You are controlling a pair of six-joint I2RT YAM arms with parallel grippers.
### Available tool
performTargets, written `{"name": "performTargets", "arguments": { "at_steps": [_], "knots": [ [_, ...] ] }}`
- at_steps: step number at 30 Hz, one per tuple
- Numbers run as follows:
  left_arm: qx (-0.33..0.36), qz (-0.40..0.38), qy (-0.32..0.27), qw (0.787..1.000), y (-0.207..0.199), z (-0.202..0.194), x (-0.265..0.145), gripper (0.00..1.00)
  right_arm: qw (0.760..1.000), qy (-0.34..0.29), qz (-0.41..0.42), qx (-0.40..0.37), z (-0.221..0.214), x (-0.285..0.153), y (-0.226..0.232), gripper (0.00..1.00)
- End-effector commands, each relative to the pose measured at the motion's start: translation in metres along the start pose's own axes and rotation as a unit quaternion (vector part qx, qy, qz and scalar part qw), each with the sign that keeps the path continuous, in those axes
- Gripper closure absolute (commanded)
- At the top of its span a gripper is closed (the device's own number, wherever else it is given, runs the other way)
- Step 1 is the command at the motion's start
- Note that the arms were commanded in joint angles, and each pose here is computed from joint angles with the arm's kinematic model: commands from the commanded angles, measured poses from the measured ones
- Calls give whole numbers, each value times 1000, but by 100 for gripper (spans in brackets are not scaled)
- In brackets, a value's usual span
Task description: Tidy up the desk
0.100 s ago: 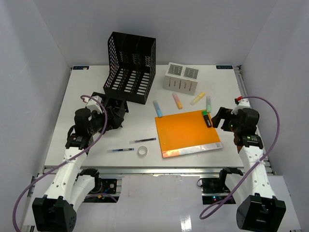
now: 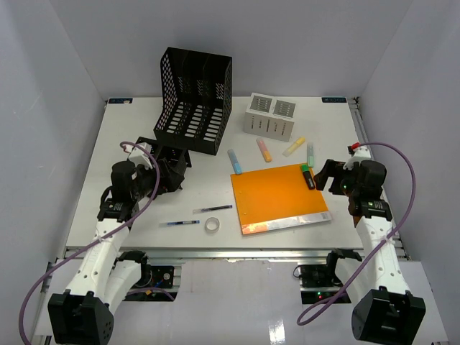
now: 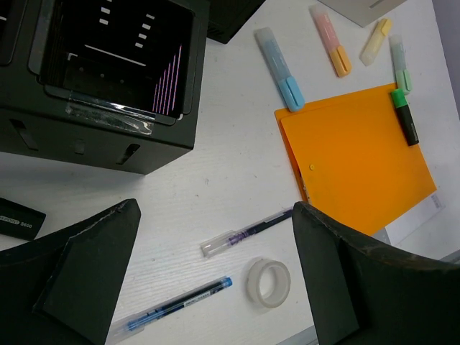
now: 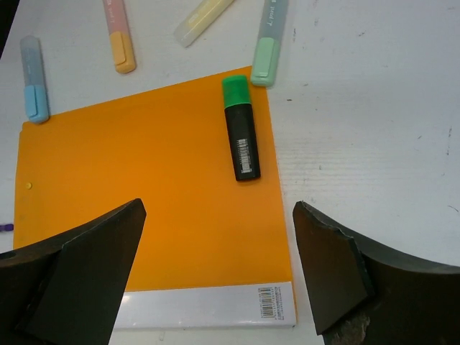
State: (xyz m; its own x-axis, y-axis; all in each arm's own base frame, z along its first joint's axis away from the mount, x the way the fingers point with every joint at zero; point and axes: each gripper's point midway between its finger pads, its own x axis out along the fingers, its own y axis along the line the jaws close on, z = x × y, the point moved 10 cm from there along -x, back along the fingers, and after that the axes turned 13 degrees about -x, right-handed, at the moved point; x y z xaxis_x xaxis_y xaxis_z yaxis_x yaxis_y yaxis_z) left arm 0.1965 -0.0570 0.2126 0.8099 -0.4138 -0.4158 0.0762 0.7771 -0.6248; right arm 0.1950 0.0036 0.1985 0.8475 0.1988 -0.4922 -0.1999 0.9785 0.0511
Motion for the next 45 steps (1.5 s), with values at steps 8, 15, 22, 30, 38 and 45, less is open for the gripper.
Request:
{"name": "performTargets", "arguments": {
  "at_steps": [8, 15, 22, 30, 38, 45],
  "knots": [
    [-58, 58, -9, 997, 7, 10, 2, 2, 934, -48, 250, -250, 45, 4, 37, 10],
    [-185, 99, 16, 978, 43, 18, -1, 16, 898, 57, 277, -336, 35, 23, 53, 10],
    [-237, 197, 12, 951, 65, 17, 3, 16, 876, 3, 364, -316, 19, 24, 63, 10],
    [-260, 352, 2, 899, 95, 33, 19, 20, 868, -30, 384, -313, 11, 16, 63, 10],
    [-264, 416, 7, 870, 116, 40, 35, 22, 866, -49, 385, -315, 14, 9, 65, 10],
    [-260, 437, 19, 861, 128, 42, 49, 23, 864, -55, 388, -316, 15, 6, 66, 10]
  ]
}}
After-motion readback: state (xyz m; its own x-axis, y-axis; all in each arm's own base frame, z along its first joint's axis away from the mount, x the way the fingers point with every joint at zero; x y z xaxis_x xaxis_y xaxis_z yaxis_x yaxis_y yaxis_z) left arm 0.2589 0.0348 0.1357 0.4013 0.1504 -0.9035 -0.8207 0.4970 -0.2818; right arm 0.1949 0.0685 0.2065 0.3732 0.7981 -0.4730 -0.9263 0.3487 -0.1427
